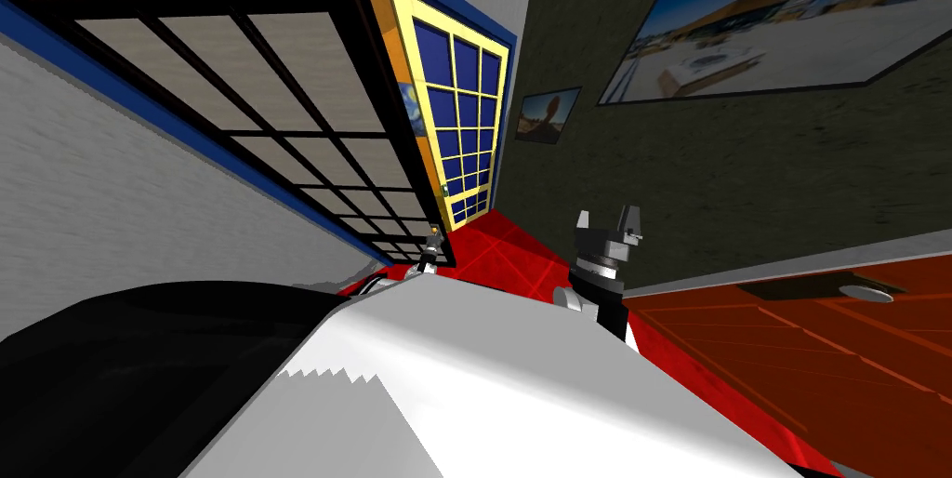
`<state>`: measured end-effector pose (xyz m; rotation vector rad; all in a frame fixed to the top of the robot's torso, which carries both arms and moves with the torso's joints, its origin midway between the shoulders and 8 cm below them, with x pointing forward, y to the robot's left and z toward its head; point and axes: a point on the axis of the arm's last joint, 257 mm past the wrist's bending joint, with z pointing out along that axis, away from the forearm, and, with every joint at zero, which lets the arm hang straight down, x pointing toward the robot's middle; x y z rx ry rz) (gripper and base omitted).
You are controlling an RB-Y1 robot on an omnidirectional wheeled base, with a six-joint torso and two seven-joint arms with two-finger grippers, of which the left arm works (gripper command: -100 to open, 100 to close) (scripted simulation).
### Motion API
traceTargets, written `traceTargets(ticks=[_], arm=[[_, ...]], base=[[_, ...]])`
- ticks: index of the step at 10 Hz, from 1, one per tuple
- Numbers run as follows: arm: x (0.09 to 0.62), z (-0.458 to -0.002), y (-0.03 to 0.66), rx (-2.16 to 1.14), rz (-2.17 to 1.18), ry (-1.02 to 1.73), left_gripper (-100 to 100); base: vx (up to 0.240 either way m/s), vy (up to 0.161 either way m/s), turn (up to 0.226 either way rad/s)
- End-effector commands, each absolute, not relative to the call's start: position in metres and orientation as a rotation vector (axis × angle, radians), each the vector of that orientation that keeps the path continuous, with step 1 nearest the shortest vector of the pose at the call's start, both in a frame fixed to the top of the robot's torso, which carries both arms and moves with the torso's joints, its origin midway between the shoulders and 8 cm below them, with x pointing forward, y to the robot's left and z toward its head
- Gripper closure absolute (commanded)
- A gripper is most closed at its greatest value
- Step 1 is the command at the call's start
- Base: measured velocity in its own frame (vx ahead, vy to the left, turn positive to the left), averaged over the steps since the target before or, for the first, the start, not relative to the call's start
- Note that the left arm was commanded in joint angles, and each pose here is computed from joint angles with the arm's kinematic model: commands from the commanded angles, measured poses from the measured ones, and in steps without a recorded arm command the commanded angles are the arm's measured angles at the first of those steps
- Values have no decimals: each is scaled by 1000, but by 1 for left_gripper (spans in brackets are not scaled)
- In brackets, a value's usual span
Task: Pull the door open
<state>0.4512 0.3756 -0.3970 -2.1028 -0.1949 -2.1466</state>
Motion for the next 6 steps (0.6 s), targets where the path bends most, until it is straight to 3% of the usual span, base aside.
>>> traceTargets(ticks=[1, 4, 5, 6], arm=[[451, -397, 377, -2103, -2144, -196, 100], [451, -397, 377, -2103, -2144, -196, 100], [452, -397, 377, -2116, -2147, -183, -100], [452, -397, 377, -2119, -2148, -180, -100]], base=[[-2, 12, -1], [0, 2, -6], [-158, 4, 7], [-226, -21, 1]])
